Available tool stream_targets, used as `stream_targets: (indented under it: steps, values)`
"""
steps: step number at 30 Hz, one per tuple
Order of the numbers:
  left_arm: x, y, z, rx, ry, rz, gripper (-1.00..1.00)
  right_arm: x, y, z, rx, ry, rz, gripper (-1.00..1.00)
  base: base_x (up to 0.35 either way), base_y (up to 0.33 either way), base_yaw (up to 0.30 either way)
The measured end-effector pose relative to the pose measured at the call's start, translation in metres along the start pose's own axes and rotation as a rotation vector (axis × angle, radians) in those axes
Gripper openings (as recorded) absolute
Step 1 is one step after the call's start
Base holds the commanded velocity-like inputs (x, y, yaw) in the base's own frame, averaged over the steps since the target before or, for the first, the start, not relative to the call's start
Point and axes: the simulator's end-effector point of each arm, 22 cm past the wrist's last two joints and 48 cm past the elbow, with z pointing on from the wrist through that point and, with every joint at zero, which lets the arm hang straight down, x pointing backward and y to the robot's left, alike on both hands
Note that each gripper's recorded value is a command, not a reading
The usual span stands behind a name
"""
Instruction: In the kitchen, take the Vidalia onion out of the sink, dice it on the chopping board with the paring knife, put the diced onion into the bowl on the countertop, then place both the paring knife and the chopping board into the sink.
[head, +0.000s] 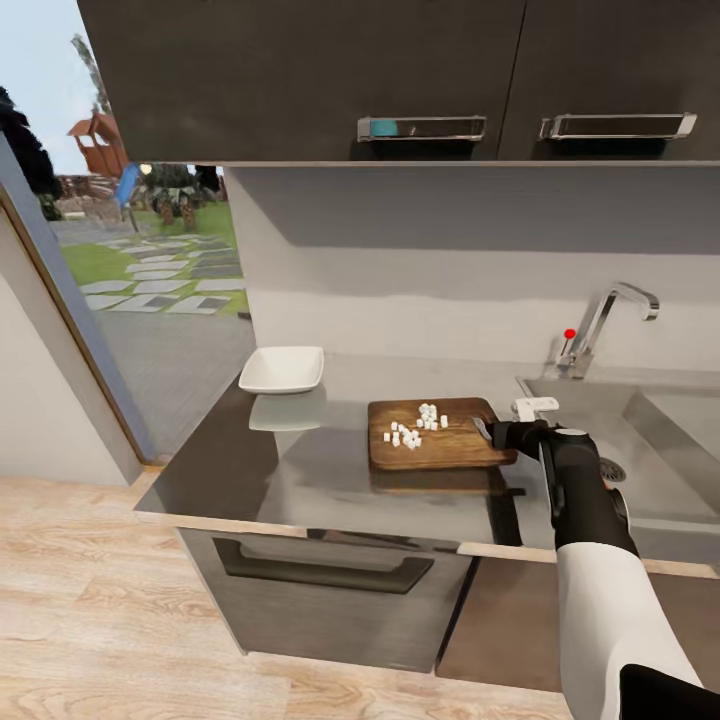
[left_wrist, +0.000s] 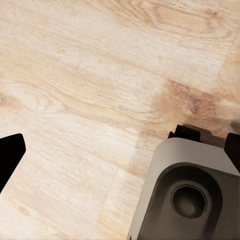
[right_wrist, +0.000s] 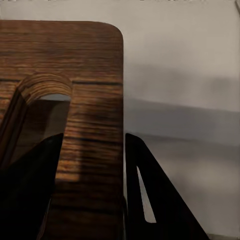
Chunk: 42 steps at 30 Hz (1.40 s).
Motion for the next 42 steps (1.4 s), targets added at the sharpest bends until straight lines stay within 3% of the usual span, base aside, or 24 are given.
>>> stream_targets:
  steps: [6, 12, 16, 26, 42]
  values:
    - [0.000, -0.001, 0.000, 0.001, 0.000, 0.000, 1.00, -0.005, -0.004, -0.003, 0.012, -0.010, 0.001, -1.00, 0.000, 0.000, 0.000]
    - [0.000, -0.001, 0.000, 0.001, 0.000, 0.000, 1.00, -0.030, -0.018, -0.024, 0.053, -0.034, 0.024, -1.00, 0.000, 0.000, 0.000]
    - [0.000, -0.001, 0.000, 0.001, 0.000, 0.000, 1.00, -0.038, -0.004, -0.026, 0.038, -0.031, -0.010, -1.00, 0.000, 0.000, 0.000]
    - [0.000, -0.001, 0.000, 0.001, 0.000, 0.000, 1.00, -0.049, 0.006, -0.030, 0.037, -0.038, -0.046, -1.00, 0.000, 0.000, 0.000]
    - [-0.006, 0.006, -0.020, 0.001, 0.002, 0.000, 1.00, -0.072, 0.002, -0.050, 0.047, -0.035, -0.033, -1.00, 0.000, 0.000, 0.000]
